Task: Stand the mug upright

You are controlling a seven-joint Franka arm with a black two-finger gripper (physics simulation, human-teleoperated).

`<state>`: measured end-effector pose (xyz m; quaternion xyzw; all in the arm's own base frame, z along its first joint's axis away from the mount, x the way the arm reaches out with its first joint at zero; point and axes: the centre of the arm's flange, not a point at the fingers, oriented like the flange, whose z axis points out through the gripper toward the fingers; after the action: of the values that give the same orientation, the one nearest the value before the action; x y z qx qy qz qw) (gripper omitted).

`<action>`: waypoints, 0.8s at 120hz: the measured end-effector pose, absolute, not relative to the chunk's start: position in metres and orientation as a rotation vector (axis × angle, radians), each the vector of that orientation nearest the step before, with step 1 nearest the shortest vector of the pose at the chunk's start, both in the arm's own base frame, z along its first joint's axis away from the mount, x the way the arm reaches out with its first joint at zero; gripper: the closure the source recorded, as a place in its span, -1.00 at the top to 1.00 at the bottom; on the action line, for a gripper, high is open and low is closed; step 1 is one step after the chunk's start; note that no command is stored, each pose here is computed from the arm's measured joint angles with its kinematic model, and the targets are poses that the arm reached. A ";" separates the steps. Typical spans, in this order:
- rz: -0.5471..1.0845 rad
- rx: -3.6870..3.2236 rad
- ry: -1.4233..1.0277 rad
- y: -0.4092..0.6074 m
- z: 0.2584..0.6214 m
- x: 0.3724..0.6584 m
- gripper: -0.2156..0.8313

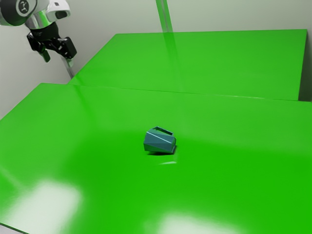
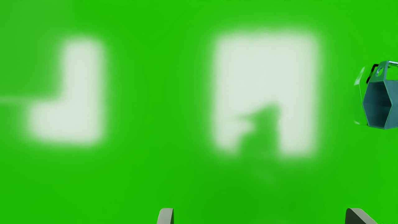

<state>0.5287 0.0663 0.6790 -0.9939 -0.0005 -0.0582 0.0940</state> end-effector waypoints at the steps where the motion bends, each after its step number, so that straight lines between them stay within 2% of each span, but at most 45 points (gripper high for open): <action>1: -0.173 -2.948 0.002 0.065 0.679 0.529 0.59; 32: -0.184 -2.947 0.028 0.066 0.678 0.531 0.59; 44: -0.173 -2.968 0.028 0.069 0.664 0.537 0.59; 68: -0.018 -3.151 0.007 0.060 0.590 0.558 0.59; 96: 0.227 -3.369 -0.118 0.043 0.501 0.561 0.59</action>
<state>0.5610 0.0430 0.5009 -0.9901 -0.0346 0.0667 -0.1183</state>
